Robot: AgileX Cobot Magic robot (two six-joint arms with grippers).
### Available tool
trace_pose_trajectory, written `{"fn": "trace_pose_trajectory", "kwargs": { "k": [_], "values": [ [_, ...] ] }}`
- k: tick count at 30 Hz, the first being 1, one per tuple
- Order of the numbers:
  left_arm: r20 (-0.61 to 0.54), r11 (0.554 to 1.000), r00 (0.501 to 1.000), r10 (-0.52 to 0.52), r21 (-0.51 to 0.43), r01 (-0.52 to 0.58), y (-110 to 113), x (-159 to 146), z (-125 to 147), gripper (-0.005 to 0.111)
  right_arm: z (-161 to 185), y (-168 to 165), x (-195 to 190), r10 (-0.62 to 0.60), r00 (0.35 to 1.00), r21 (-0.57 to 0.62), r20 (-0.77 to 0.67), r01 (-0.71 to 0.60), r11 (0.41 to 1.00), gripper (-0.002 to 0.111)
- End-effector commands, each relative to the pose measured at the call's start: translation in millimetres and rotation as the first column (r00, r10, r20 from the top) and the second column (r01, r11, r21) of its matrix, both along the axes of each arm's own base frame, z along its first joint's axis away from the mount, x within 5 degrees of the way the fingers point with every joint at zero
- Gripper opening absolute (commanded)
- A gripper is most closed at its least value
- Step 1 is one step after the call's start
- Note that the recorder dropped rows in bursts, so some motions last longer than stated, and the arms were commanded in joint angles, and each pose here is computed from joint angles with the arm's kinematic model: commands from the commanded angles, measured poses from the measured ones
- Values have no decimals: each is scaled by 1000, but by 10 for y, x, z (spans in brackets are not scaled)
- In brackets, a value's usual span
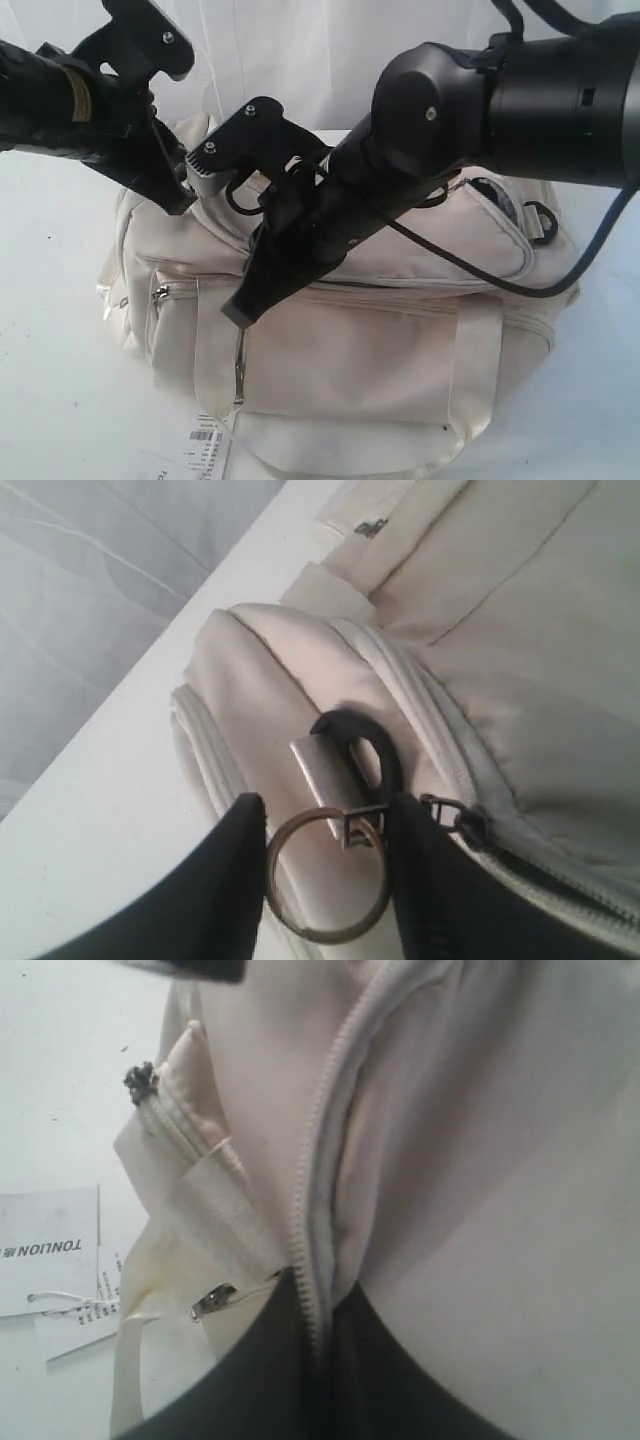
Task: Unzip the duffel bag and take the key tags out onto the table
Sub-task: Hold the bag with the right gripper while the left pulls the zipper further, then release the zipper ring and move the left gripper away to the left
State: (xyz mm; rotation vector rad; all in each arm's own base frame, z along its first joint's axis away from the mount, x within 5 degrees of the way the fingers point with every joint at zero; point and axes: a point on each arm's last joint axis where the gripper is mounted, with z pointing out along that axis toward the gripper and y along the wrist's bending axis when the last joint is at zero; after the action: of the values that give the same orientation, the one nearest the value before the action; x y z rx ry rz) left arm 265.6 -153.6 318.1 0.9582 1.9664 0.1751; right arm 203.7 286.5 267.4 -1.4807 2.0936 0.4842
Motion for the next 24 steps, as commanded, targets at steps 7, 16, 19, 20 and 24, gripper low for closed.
{"fn": "trace_pose_trajectory", "kwargs": {
  "k": [7,16,19,20,24],
  "values": [
    [87,987,993,73,-151,-60,176,280,70,0,-54,-92,-97,-21,991,-86,-134,9,996,0],
    [111,948,978,176,-289,-137,128,837,234,0,-64,-107,-115,-107,973,-99,-202,88,991,0],
    [73,949,974,213,-254,-189,91,1012,179,0,-64,-107,-115,-107,973,-99,-202,88,991,0],
    [57,948,972,229,-239,-209,83,1065,155,0,-64,-107,-115,-107,973,-99,-202,88,991,0],
    [10,945,963,269,-195,-262,76,1215,32,0,-64,-107,-115,-107,973,-99,-202,88,991,0]
  ]
}}
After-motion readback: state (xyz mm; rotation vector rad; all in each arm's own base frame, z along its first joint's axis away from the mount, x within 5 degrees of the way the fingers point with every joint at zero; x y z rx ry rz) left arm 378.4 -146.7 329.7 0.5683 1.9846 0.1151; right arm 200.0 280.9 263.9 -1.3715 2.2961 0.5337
